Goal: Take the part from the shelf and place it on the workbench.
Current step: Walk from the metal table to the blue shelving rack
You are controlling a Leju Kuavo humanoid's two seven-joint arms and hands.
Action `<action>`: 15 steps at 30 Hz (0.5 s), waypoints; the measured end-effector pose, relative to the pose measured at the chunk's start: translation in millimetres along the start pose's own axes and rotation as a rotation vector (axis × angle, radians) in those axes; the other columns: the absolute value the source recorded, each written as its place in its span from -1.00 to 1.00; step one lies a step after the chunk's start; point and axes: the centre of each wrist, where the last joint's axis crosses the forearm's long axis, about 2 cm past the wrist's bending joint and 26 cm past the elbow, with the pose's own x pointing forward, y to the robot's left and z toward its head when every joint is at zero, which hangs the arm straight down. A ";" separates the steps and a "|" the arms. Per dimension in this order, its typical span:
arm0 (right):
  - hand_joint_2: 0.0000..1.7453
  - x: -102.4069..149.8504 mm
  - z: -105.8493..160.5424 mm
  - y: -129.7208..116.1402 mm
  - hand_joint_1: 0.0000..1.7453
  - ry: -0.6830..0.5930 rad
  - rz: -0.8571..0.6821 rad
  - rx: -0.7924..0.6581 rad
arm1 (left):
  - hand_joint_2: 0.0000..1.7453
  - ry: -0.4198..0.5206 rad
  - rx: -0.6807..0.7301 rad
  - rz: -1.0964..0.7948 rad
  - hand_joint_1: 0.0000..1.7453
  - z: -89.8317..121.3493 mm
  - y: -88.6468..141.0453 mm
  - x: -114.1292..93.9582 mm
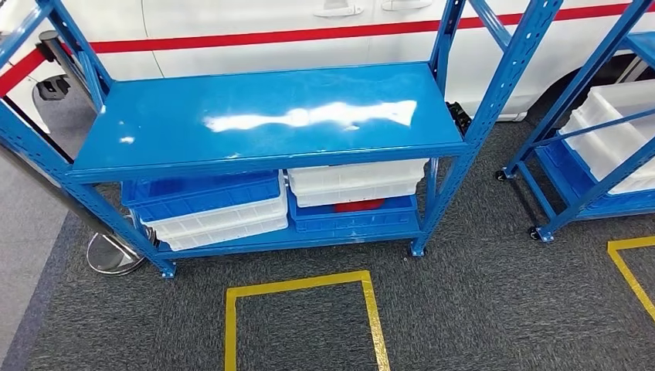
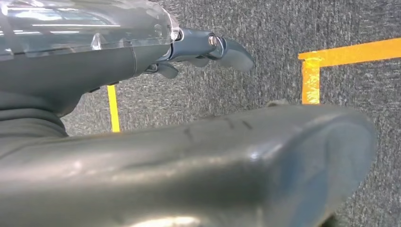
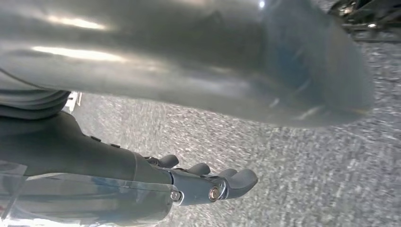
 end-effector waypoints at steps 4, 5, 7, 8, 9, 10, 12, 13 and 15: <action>-1.00 -1.5 0.1 0.6 -1.00 0.004 0.000 0.003 | -1.00 0.012 0.002 -0.006 -1.00 1.7 1.9 -4.8; -1.00 -1.4 0.1 0.6 -1.00 0.005 0.000 0.002 | -1.00 0.016 0.003 -0.008 -1.00 2.0 2.7 -6.0; -1.00 0.3 0.0 -0.2 -1.00 0.003 -0.001 -0.002 | -1.00 0.019 0.004 -0.010 -1.00 2.1 3.4 -6.4; -1.00 2.3 -0.2 -1.1 -1.00 -0.001 -0.003 -0.006 | -1.00 0.018 0.004 -0.009 -1.00 1.8 3.3 -5.6; -1.00 3.8 -0.4 -2.2 -1.00 -0.004 -0.004 -0.011 | -1.00 0.018 0.003 -0.008 -1.00 1.6 2.7 -4.9; -1.00 4.7 -0.5 -3.0 -1.00 -0.005 -0.005 -0.014 | -1.00 0.019 0.003 -0.005 -1.00 1.5 2.3 -4.6; -1.00 6.0 -0.6 -3.9 -1.00 -0.008 -0.007 -0.019 | -1.00 0.021 0.003 -0.002 -1.00 1.2 1.7 -3.7; -1.00 5.8 -0.6 -3.7 -1.00 -0.008 -0.008 -0.019 | -1.00 0.022 0.003 -0.002 -1.00 1.1 1.8 -3.3; -1.00 4.9 -0.6 -3.6 -1.00 -0.005 -0.011 -0.019 | -1.00 0.025 0.003 -0.003 -1.00 1.0 1.8 -3.0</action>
